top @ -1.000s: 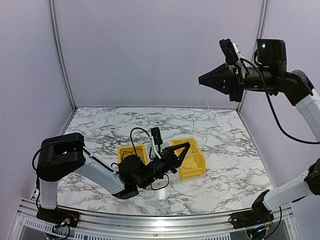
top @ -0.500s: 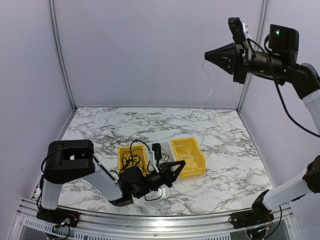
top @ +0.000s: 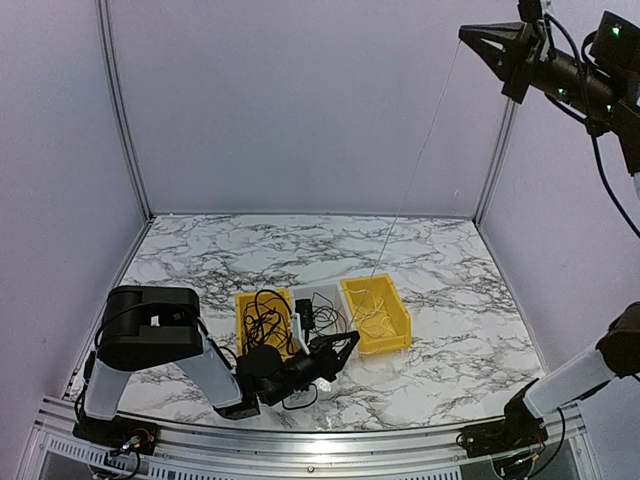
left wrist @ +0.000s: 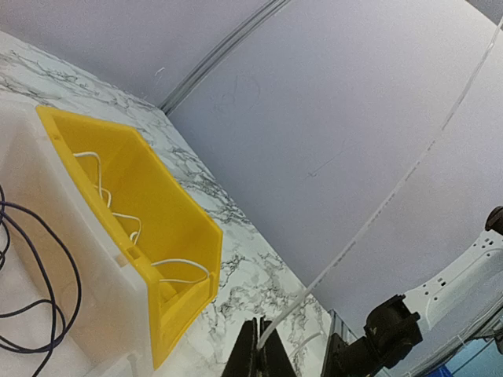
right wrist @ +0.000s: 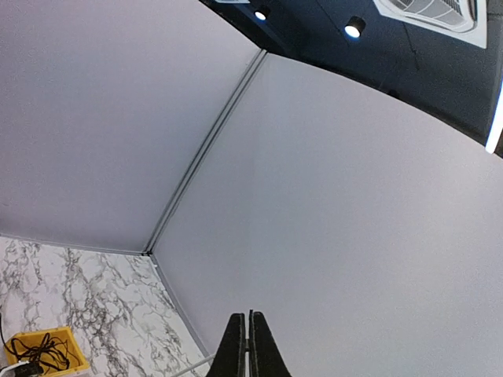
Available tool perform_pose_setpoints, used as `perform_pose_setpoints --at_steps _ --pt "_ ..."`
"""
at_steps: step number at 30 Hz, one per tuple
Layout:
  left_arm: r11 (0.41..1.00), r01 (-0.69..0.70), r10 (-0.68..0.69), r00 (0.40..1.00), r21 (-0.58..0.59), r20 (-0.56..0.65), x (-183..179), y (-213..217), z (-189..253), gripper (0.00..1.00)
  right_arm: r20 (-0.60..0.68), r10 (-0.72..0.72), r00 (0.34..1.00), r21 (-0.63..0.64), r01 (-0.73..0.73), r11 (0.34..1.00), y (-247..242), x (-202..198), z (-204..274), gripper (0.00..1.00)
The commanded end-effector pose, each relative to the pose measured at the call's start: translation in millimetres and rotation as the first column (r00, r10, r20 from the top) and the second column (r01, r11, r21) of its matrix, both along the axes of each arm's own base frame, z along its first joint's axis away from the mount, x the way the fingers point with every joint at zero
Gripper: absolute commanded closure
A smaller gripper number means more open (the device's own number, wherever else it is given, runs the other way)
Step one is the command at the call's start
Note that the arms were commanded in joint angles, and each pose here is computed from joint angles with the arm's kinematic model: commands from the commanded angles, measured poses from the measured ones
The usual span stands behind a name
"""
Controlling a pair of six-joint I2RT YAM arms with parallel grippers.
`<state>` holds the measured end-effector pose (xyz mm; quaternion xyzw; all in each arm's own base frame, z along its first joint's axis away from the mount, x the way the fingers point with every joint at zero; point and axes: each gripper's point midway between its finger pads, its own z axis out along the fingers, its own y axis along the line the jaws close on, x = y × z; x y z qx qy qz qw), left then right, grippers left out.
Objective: Untangle the cables
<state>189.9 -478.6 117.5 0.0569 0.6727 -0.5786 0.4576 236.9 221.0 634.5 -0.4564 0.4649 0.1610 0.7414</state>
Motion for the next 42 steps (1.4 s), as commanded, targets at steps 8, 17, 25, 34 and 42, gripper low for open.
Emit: perform_pose_setpoints --at_steps 8,17,25,34,42 --pt "0.996 -0.081 0.083 0.995 0.040 -0.058 7 22 -27 1.00 0.132 -0.405 0.905 0.271 0.360 0.893 -83 13 84 1.00" --pt "0.992 -0.108 0.103 0.992 0.063 0.079 19 2 31 1.00 -0.115 -0.366 0.923 -0.041 0.364 0.930 -35 102 -88 1.00" --pt "0.969 -0.212 0.214 0.977 0.126 0.003 67 -11 31 1.00 -0.396 -0.326 0.859 -0.224 0.253 0.941 -8 132 -266 1.00" --pt "0.960 -0.235 0.240 0.971 0.151 -0.013 90 -24 23 1.00 -0.644 -0.221 0.733 -0.267 0.056 0.962 21 130 -381 1.00" --pt "0.949 -0.234 0.245 0.969 0.209 -0.026 104 -36 7 1.00 -0.770 -0.188 0.610 -0.265 -0.037 0.964 38 136 -450 1.00"
